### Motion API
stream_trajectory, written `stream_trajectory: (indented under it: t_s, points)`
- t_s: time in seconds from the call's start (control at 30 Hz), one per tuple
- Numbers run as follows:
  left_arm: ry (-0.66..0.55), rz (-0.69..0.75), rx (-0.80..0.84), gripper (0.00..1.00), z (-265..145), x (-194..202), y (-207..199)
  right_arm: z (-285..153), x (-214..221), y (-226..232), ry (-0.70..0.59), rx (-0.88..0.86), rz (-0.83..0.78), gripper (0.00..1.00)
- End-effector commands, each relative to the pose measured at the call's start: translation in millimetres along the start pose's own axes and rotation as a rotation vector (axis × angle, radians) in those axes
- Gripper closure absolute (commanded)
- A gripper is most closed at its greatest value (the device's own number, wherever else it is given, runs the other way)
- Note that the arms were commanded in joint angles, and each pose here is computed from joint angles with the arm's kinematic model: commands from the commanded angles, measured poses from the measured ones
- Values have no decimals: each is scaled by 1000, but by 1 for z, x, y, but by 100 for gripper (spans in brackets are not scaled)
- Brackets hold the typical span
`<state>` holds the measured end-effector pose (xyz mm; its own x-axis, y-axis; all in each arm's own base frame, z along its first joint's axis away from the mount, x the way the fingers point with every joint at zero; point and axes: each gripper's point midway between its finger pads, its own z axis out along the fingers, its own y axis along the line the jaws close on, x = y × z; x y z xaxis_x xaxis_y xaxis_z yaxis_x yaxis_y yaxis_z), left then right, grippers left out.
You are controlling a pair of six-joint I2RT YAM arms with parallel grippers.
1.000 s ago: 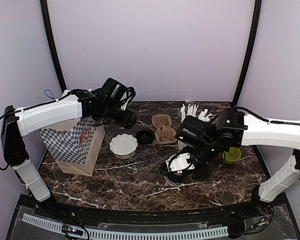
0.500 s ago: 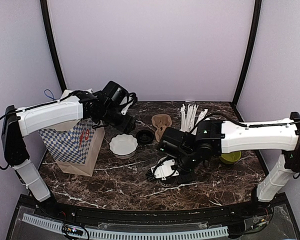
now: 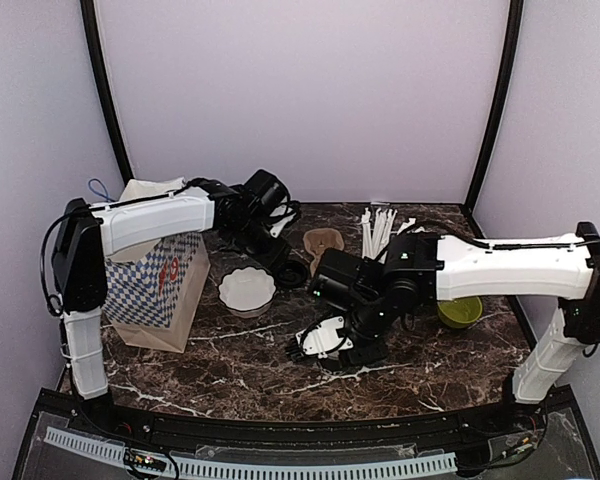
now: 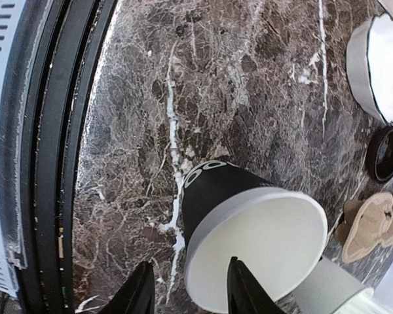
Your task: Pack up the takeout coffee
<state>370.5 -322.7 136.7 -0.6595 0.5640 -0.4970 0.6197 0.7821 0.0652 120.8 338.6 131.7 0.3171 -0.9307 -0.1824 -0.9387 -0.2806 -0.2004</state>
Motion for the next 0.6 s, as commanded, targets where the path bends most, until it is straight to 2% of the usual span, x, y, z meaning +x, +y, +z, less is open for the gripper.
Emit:
stream_trajectory:
  t_s: [0.0, 0.07, 0.2, 0.43, 0.57]
  points:
    - [70, -41, -9, 52, 11, -6, 13, -60, -11, 17, -145, -50, -82, 53]
    - [100, -69, -21, 52, 20, -8, 21, -84, -9, 11, -210, -36, -68, 48]
    - [115, -137, -12, 46, 34, -14, 36, -103, -1, -10, -295, -57, 57, 47]
    - [152, -182, 75, 49, 59, -14, 39, -131, 14, -36, -357, 27, 152, 46]
    - [197, -187, 81, 49, 75, -4, 39, -128, 24, -44, -338, 55, 183, 45]
